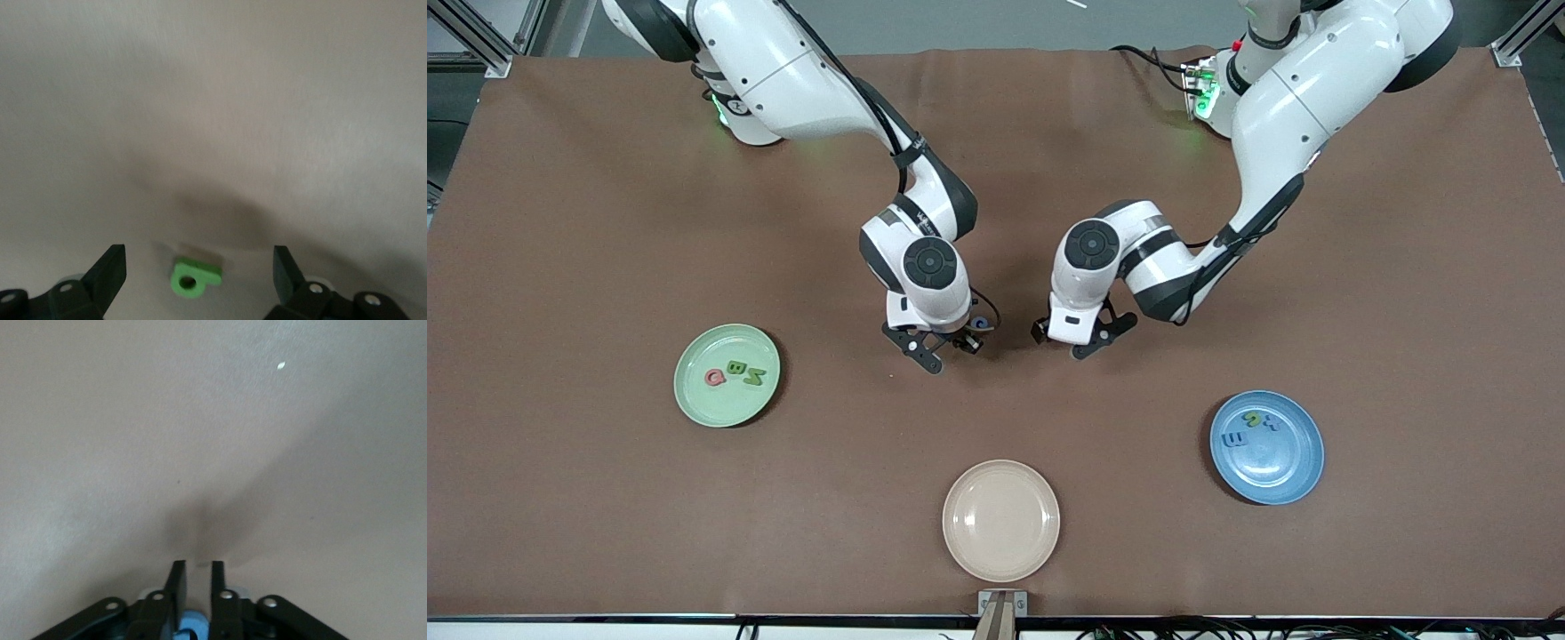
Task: Sort upper and lower case letters into plates
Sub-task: 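Grasp the blue C with the right gripper while the left gripper grasps the a, then drop the C on the green plate while the left gripper drops a on blue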
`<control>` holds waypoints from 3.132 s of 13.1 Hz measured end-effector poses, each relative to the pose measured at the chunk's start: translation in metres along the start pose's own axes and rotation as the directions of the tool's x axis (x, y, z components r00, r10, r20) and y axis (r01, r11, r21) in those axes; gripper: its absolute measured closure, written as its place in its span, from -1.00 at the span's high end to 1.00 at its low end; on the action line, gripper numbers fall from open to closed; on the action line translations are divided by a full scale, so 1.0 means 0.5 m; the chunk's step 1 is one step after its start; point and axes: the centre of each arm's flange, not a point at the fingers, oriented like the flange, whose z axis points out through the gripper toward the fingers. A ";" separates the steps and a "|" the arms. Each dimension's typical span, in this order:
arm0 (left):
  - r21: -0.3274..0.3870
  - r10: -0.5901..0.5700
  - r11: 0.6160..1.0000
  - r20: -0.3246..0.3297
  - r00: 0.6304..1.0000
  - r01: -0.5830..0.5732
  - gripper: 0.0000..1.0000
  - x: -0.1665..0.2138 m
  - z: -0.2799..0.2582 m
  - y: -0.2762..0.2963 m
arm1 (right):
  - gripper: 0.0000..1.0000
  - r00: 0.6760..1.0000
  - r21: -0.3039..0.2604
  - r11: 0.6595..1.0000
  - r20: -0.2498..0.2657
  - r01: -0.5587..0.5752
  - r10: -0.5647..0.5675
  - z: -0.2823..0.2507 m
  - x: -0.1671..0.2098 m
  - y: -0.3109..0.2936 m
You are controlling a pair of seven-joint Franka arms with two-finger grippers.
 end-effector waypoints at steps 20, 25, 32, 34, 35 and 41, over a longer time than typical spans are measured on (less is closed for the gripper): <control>0.000 0.002 1.000 0.010 1.000 -0.002 -0.25 -0.026 0.028 0.000 | -0.33 0.999 0.025 0.999 -0.030 0.033 -0.032 0.043 -0.109 -0.004; -0.029 -0.008 1.000 -0.015 1.000 0.007 -0.25 0.036 0.003 0.008 | -0.33 0.995 -0.053 0.995 -0.033 0.090 -0.092 -0.006 0.029 0.024; -0.040 0.062 0.997 -0.127 0.990 -0.068 -0.25 0.335 -0.145 -0.034 | -0.33 0.931 -0.082 0.927 0.036 0.366 -0.364 -0.134 0.565 0.340; -0.037 0.115 0.992 -0.149 0.982 -0.121 -0.25 0.453 -0.171 -0.098 | -0.33 0.905 -0.060 0.903 0.027 0.425 -0.425 -0.122 0.670 0.431; -0.029 0.144 0.988 -0.154 0.978 -0.150 -0.25 0.506 -0.175 -0.138 | -0.33 0.896 -0.053 0.894 0.022 0.444 -0.444 -0.114 0.710 0.469; 0.025 0.298 0.954 -0.143 0.944 -0.298 -0.25 0.693 -0.158 -0.326 | -0.33 0.884 -0.030 0.884 0.019 0.467 -0.467 0.016 0.748 0.514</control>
